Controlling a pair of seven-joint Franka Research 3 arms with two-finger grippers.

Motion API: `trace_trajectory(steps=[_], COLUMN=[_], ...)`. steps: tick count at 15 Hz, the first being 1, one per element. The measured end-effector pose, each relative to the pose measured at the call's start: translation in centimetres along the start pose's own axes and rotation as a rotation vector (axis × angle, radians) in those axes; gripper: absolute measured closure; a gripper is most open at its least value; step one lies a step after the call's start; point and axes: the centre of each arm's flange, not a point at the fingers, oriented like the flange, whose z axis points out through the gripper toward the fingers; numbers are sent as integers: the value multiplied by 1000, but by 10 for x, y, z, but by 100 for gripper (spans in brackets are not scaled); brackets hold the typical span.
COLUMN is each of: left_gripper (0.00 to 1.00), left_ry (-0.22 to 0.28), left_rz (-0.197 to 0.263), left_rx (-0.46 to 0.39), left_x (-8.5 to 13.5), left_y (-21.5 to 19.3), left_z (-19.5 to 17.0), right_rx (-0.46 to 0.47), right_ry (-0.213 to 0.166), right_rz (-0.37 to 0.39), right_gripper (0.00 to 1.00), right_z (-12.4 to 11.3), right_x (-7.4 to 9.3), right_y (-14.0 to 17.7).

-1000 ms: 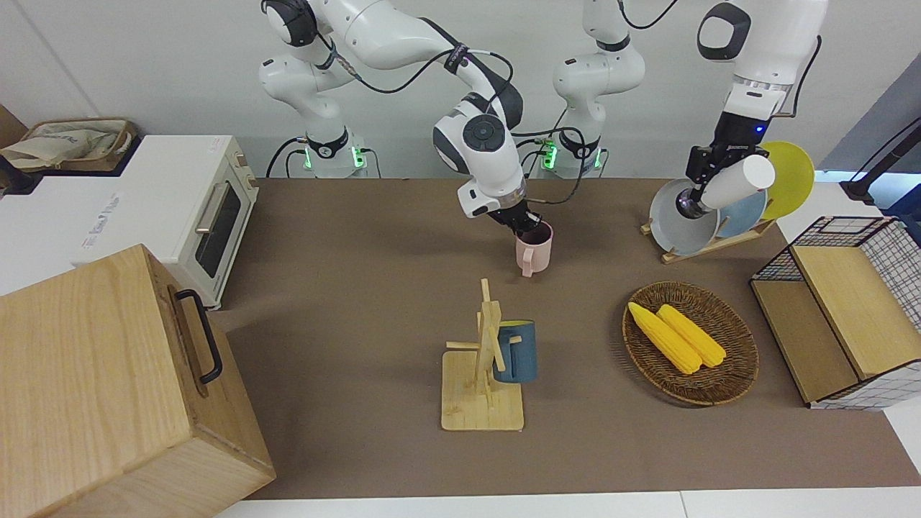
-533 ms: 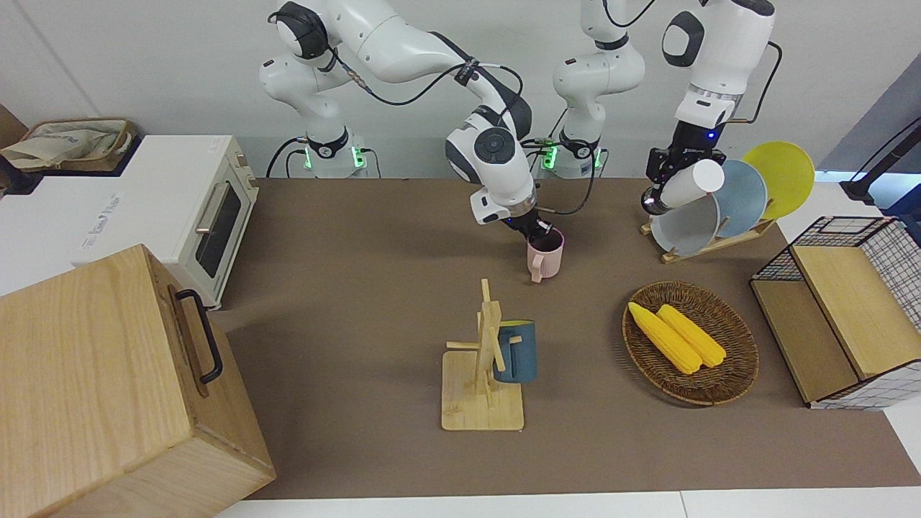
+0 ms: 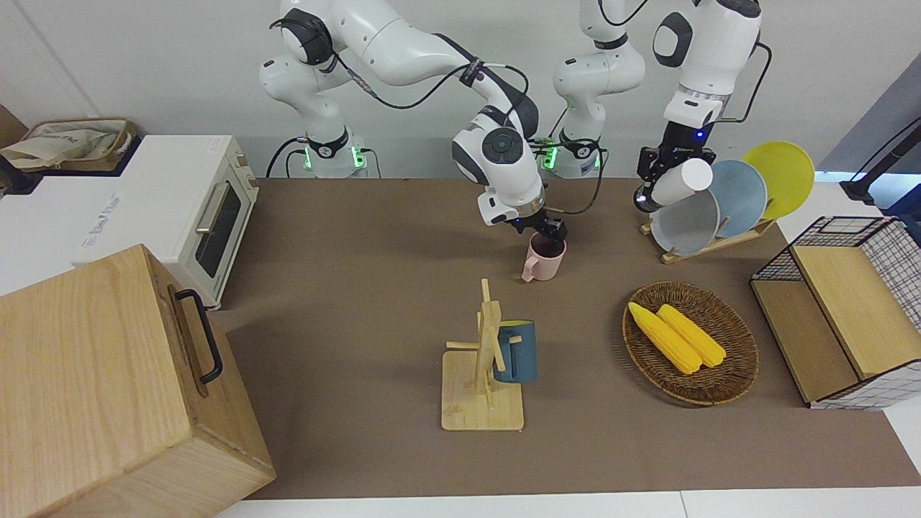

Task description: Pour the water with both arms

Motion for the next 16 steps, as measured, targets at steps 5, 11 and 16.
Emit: trace_trajectory(steps=[5, 11, 16], left_gripper=[34, 34, 34], left_ry=[-51, -103, -137], left_rz=[50, 99, 146], left_rx=[-5, -25, -23], left_x=[-12, -33, -61], left_y=[34, 83, 109], left_z=[24, 50, 58], right_rx=[-26, -180, -294], right_ry=[56, 170, 203], right_rz=[-40, -274, -475], right_gripper=[0, 0, 0], right_z=[-109, -225, -277], right_x=[30, 82, 146], right_y=[22, 91, 151])
